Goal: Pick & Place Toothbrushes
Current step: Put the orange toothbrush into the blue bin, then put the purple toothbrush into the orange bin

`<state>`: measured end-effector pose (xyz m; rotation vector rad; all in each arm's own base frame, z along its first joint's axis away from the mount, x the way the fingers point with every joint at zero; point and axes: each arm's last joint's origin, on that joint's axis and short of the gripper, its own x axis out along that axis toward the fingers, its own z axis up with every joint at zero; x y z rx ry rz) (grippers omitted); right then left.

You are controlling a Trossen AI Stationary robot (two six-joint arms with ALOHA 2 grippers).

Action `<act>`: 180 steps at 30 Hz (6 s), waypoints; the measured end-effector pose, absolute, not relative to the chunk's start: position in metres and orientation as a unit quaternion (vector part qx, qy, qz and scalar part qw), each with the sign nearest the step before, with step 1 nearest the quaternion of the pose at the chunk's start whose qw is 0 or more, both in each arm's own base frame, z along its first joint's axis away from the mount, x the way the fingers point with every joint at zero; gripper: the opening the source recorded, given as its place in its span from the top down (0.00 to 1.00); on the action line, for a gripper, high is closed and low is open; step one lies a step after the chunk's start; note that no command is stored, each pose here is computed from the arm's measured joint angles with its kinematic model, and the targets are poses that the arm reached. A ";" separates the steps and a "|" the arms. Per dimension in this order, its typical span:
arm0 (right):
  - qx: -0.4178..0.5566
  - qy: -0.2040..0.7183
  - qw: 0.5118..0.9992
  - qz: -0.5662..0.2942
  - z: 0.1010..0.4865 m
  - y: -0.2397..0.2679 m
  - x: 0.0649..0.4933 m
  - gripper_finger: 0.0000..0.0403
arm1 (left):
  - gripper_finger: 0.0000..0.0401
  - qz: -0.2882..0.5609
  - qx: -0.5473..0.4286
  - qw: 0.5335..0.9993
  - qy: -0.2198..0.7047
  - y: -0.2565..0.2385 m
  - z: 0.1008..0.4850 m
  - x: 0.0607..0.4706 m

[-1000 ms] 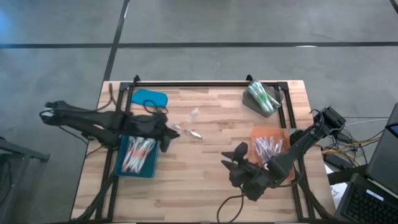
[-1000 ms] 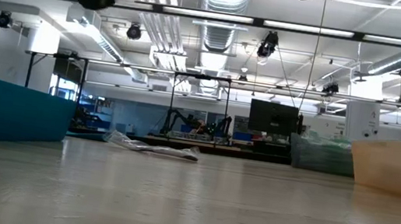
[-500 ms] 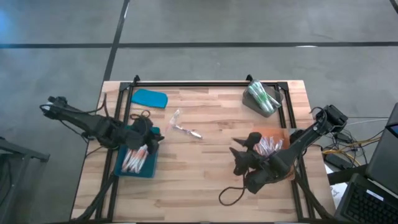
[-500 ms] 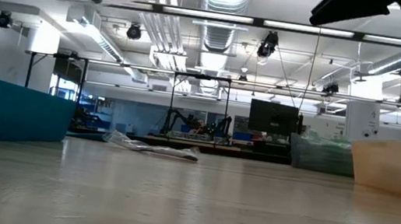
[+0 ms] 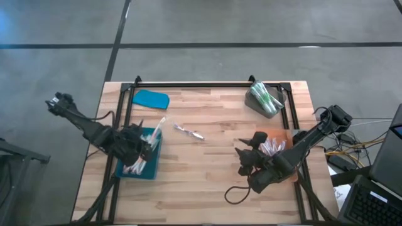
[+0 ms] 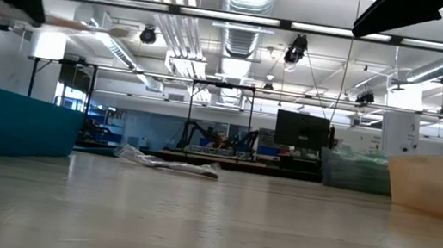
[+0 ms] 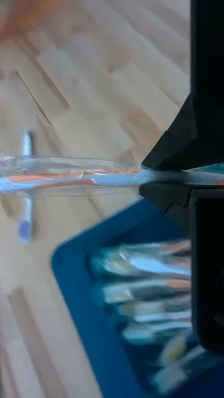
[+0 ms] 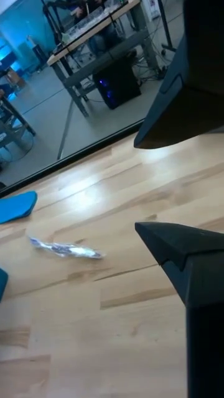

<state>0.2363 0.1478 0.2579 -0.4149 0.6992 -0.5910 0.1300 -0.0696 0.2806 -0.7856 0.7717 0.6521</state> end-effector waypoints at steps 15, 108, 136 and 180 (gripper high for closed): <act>-0.197 0.342 0.875 -0.280 0.257 0.147 0.236 0.50 | 0.93 0.342 -0.410 0.729 0.428 -0.083 0.233 0.108; -0.068 0.323 0.918 -0.221 0.271 0.080 0.311 0.40 | 0.50 0.291 -0.417 0.853 0.116 -0.058 0.249 0.097; -0.010 0.327 0.934 -0.142 0.258 0.029 0.346 0.39 | 0.50 0.161 -0.064 0.985 0.019 -0.070 0.297 0.173; 0.044 0.427 0.896 -0.115 0.115 -0.030 0.423 0.47 | 0.50 0.050 0.005 0.999 -0.018 -0.047 0.300 0.204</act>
